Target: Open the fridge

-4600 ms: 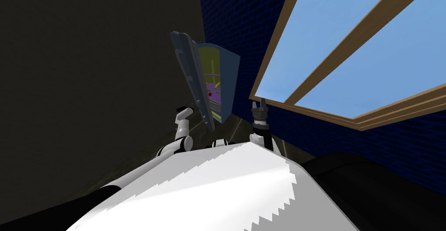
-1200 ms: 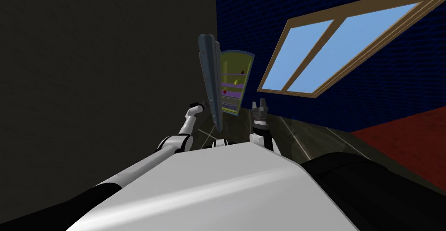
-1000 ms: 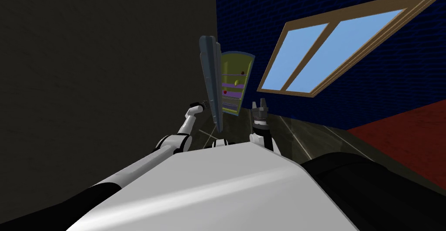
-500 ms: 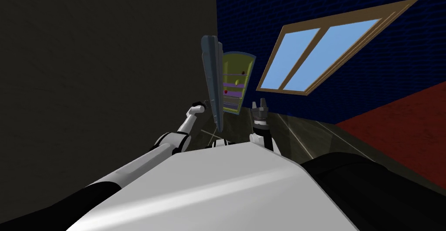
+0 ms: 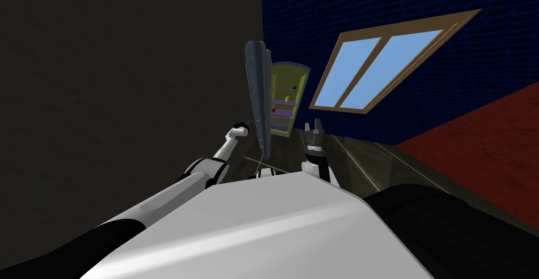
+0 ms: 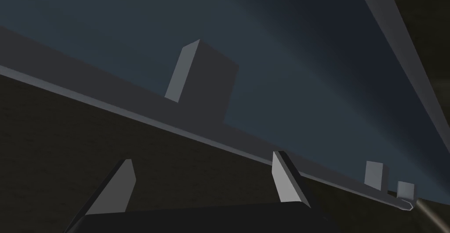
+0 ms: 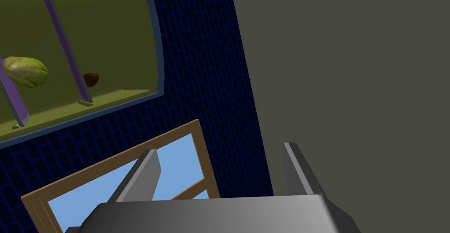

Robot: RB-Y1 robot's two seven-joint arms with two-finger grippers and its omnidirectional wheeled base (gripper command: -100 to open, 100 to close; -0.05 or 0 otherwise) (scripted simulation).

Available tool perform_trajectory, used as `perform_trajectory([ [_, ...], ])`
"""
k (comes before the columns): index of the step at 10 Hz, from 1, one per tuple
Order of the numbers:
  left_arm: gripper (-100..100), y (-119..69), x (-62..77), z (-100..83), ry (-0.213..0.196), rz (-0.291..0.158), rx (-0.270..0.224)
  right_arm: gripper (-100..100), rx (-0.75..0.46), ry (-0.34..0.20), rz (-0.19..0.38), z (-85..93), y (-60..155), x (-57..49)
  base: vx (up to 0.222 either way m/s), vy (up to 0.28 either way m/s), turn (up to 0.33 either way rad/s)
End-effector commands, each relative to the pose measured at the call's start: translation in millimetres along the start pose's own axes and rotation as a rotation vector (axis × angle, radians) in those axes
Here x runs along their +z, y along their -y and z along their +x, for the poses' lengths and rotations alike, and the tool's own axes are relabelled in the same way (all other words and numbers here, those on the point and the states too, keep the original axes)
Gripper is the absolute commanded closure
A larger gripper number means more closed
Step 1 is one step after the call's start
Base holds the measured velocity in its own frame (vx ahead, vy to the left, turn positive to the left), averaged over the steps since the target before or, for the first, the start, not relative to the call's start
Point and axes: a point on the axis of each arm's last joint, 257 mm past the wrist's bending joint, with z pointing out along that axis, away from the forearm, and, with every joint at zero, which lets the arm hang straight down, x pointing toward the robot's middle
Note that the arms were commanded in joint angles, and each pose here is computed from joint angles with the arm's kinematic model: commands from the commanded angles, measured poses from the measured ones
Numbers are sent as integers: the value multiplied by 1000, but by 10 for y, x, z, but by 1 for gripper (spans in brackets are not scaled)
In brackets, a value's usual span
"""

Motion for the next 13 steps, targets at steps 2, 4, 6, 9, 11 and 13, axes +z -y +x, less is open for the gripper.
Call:
perform_trajectory([
  [2,100,189,15,151,-31,46,36,0,0,0,0,1,-1,1,-27,214,-180],
  [4,100,189,15,151,-32,45,-3,0,0,0,0,0,0,0,-2,99,4],
  [6,-100,261,-10,-363,56,37,-24,0,0,0,0,1,-1,0,-47,7,-177],
  [9,-100,555,-85,-668,100,77,-38,0,0,0,0,1,-1,0,-76,36,-212],
  [11,-100,526,-80,-733,112,71,-42,0,0,0,0,1,-1,1,-59,29,-183],
  [13,-100,792,-179,-1093,167,108,-62,0,1,0,0,2,-1,1,-99,29,-327],
])
